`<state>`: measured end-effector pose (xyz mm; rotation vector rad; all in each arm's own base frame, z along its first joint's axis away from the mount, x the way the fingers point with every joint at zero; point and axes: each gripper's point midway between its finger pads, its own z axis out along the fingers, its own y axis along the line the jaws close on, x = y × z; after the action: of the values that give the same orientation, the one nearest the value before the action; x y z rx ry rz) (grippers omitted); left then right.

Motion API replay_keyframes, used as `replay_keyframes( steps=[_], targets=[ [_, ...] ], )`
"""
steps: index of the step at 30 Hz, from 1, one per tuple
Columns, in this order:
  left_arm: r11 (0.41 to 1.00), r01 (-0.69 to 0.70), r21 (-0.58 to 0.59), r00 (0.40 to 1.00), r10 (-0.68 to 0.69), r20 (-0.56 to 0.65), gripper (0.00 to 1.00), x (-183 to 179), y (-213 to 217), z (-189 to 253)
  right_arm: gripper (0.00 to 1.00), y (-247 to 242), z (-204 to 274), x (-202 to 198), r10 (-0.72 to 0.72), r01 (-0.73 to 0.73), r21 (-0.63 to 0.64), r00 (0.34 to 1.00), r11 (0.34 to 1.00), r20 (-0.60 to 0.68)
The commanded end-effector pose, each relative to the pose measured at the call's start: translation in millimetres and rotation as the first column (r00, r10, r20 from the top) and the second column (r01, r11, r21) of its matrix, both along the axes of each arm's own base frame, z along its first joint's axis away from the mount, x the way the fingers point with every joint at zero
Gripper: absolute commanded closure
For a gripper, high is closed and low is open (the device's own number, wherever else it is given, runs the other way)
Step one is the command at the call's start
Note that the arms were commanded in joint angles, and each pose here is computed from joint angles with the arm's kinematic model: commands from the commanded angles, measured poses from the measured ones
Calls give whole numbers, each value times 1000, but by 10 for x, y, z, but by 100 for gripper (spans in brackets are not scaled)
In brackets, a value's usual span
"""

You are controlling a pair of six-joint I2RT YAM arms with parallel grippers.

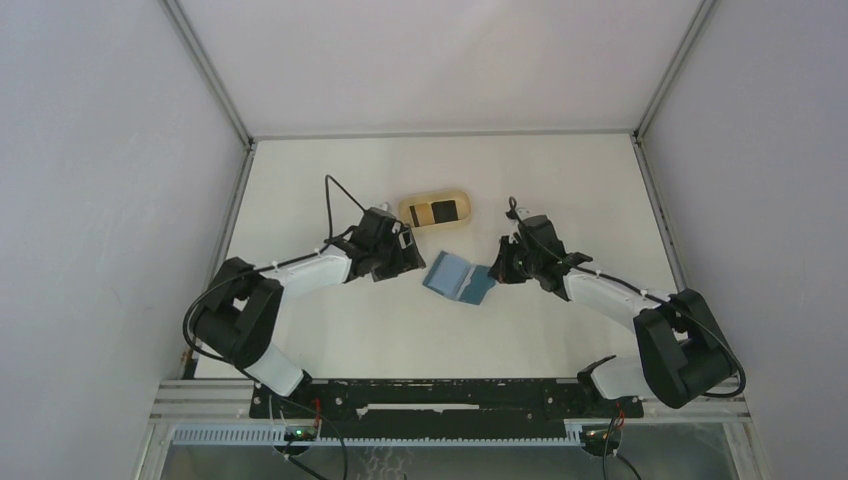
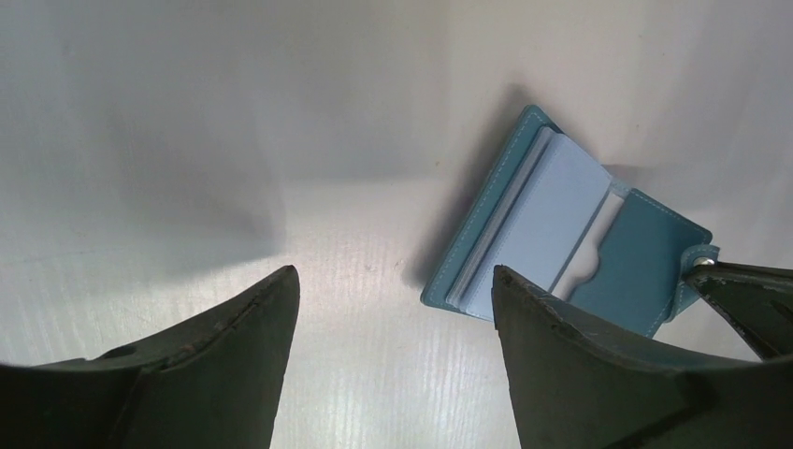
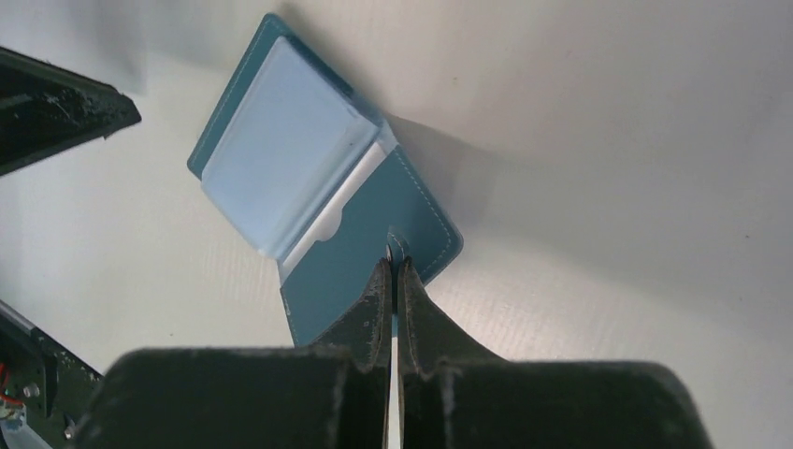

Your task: Take the credit cards out of the card holder

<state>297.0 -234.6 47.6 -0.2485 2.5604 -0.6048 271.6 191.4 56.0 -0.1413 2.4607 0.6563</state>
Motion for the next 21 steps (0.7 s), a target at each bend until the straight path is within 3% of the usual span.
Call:
replay_keyframes(
  steps=[1, 21],
  targets=[
    [997, 22, -69, 999, -19, 44, 21, 160, -216, 218, 100, -104, 63, 155, -84, 84, 8, 996, 996, 20],
    [941, 212, -262, 977, -202, 65, 21, 70, -702, 303, 100, -142, -121, 320, -101, 109, 86, 990, 990, -95]
  ],
)
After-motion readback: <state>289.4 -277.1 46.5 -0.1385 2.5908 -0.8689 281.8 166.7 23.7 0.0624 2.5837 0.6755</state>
